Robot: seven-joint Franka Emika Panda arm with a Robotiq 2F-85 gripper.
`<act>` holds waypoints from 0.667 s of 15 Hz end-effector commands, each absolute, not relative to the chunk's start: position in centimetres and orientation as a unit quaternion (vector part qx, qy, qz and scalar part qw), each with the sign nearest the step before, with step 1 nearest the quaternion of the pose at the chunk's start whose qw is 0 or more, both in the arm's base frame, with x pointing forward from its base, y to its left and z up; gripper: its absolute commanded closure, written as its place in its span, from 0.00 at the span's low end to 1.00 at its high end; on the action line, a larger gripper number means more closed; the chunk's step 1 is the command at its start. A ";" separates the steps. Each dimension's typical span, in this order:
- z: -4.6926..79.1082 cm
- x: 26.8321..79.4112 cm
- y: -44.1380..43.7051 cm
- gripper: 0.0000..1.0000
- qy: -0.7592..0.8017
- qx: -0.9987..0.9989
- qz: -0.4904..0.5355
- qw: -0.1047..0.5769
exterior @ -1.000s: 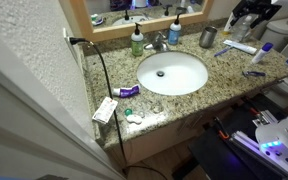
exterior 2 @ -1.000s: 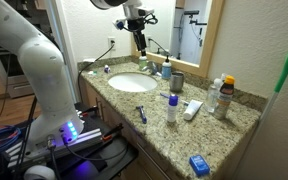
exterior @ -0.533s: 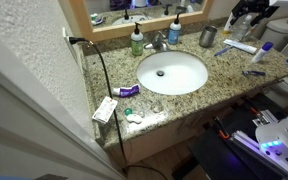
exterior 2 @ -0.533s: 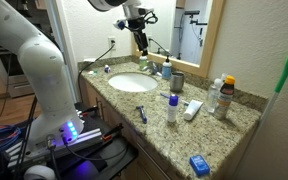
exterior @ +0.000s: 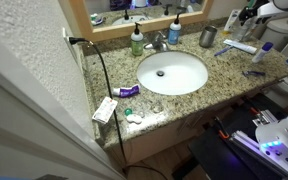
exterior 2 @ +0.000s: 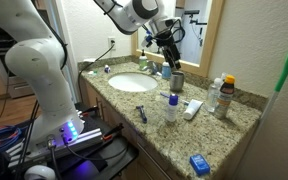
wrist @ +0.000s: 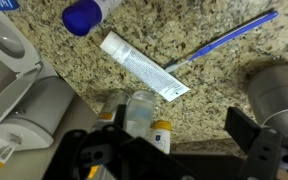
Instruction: Set the white tube upright on the right side of the counter
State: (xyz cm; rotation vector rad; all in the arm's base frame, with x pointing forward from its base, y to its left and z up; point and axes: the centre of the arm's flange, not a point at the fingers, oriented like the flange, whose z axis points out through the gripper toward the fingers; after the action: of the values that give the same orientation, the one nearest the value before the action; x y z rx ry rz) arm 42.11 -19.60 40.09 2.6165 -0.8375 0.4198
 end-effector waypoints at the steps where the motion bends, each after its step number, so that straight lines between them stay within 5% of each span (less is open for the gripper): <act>1: 39.9 42.7 -20.0 0.00 -0.299 0.926 0.146 0.179; 10: 34.2 44.6 -26.0 0.00 -0.115 0.938 0.180 0.274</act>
State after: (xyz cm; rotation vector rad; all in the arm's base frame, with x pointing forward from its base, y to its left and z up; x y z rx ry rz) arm 42.64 -21.60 37.49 2.5664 -0.4919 0.4890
